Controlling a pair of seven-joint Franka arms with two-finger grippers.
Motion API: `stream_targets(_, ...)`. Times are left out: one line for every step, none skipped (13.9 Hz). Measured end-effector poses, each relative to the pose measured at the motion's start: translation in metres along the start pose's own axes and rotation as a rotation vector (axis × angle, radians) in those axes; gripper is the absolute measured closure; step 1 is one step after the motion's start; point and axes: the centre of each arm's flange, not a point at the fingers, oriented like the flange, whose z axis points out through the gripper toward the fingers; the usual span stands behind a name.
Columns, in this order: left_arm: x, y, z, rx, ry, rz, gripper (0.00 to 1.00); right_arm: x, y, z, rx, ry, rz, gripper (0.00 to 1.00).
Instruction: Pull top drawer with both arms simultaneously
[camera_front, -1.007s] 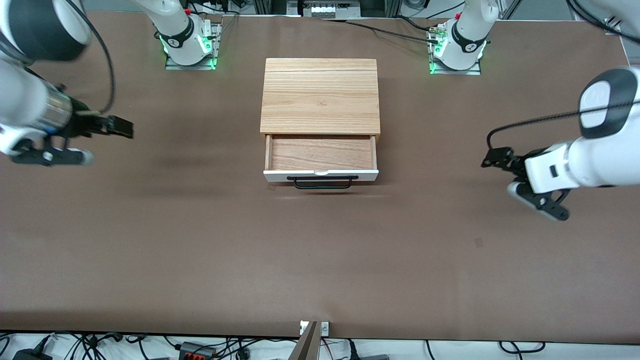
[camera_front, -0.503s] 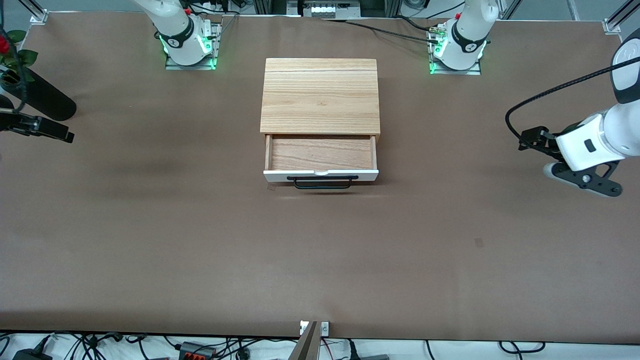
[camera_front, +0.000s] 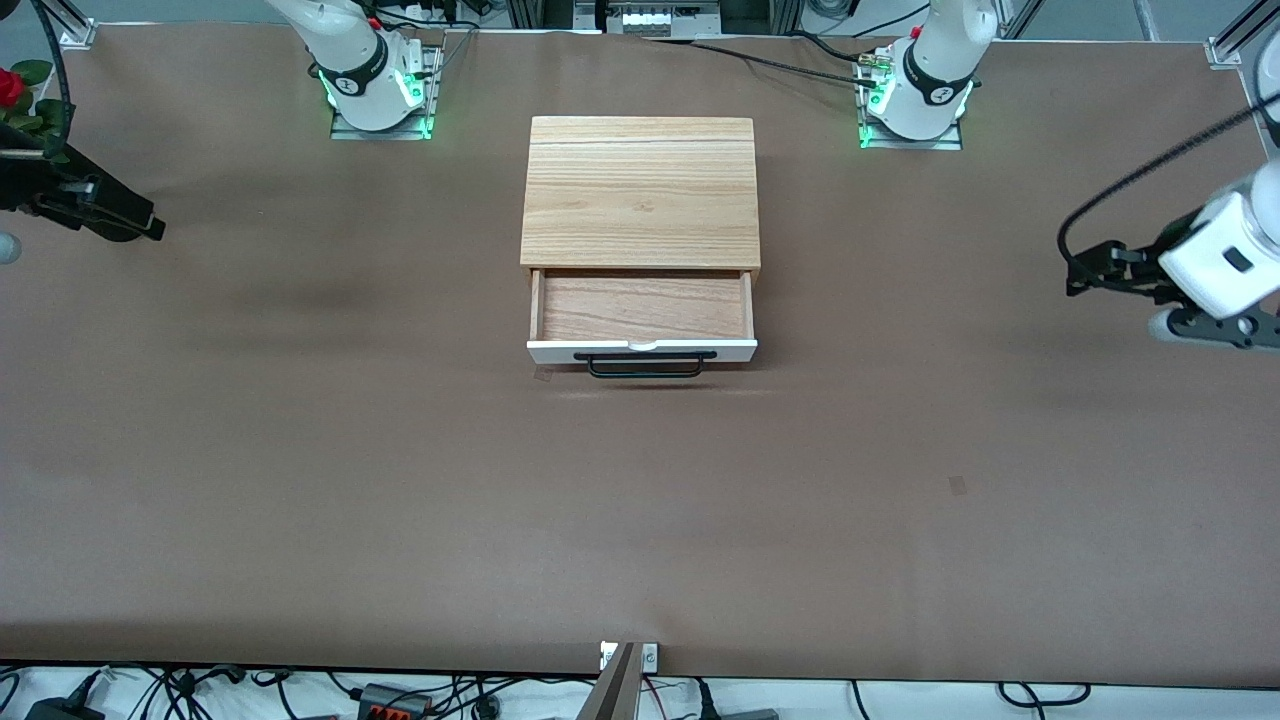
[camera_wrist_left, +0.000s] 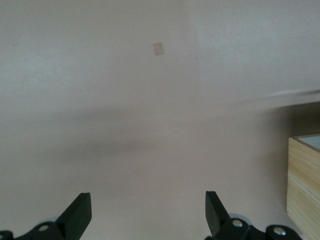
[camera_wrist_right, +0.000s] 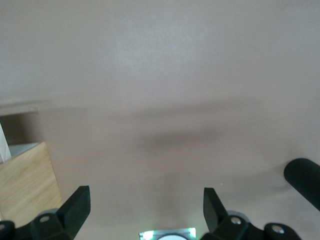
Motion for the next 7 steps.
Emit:
stream_targets(-0.011, 0.003, 0.005, 0.003, 0.005, 0.001, 0.0, 0.0, -0.001, 0.002, -0.001, -0.008, -0.002, 0.0)
stream_targets(-0.021, 0.005, 0.009, 0.006, 0.006, 0.001, 0.0, 0.001, -0.001, 0.003, -0.001, -0.012, -0.002, 0.0)
stream_targets(-0.028, 0.006, 0.012, 0.007, 0.007, 0.001, 0.0, 0.001, -0.001, 0.004, -0.001, -0.013, -0.002, 0.0)
stream_targets(-0.032, 0.007, 0.012, 0.004, 0.012, 0.0, 0.0, 0.002, -0.001, 0.005, -0.001, -0.014, -0.002, 0.0)
stream_targets(-0.033, 0.009, 0.012, -0.007, 0.015, -0.002, 0.0, 0.002, -0.002, 0.005, -0.002, -0.015, -0.003, 0.0)
stream_targets(-0.033, 0.01, 0.011, -0.016, 0.022, -0.003, 0.0, 0.002, -0.002, 0.005, -0.002, -0.015, -0.003, 0.0)
stream_targets(-0.032, 0.011, 0.011, -0.02, 0.028, -0.004, 0.0, 0.002, -0.002, 0.006, -0.002, -0.016, -0.003, 0.0)
